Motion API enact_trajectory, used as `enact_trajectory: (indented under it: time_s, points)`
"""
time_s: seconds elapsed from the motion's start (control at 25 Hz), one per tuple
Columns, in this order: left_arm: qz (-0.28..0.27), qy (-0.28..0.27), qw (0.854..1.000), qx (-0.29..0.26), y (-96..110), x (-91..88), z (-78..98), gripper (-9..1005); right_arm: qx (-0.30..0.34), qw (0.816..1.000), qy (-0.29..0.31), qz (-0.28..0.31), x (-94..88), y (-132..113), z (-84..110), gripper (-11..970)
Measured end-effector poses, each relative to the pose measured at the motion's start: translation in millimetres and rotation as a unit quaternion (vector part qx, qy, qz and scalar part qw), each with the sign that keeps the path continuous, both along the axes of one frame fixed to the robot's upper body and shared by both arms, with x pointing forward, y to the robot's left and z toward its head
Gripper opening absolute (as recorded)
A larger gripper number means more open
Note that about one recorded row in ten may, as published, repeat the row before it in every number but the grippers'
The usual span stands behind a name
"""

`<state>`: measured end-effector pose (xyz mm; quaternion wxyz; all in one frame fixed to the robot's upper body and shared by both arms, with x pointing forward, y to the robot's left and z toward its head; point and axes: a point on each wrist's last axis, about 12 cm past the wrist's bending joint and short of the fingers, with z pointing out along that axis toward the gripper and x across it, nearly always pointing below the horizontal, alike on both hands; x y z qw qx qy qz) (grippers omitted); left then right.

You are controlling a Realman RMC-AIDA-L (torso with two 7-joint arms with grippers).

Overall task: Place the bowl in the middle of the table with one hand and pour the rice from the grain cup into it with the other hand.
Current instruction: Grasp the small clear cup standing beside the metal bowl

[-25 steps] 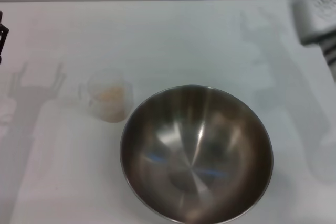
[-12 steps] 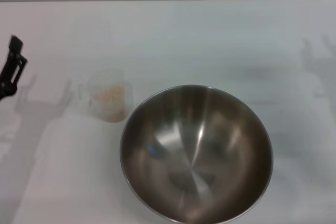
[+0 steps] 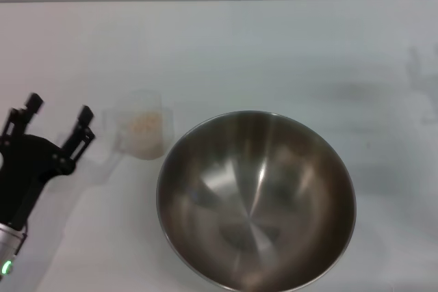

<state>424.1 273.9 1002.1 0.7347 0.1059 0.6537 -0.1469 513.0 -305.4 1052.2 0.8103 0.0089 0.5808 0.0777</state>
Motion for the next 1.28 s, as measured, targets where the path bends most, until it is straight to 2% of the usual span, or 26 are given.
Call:
enact_trajectory:
  time_s: [0.08, 0.36, 0.88, 1.28]
  points:
    - [-0.016, 0.033, 0.999, 0.011, -8, 1.4, -8.0, 813, -0.001, 1.0, -0.003, -0.002, 3.5, -1, 2.1, 496]
    - [-0.022, 0.063, 0.997, 0.033, -11, 8.9, -15.0, 812, -0.003, 1.0, -0.006, -0.011, 5.7, -4, 4.2, 496]
    - [-0.022, 0.087, 0.993, 0.071, -13, 25.6, -19.6, 810, -0.004, 1.0, -0.012, -0.016, 5.8, -8, 5.8, 496]
    - [-0.01, 0.094, 0.992, 0.078, -12, 37.3, -19.0, 809, -0.004, 1.0, -0.015, -0.017, 9.6, -8, 8.4, 496]
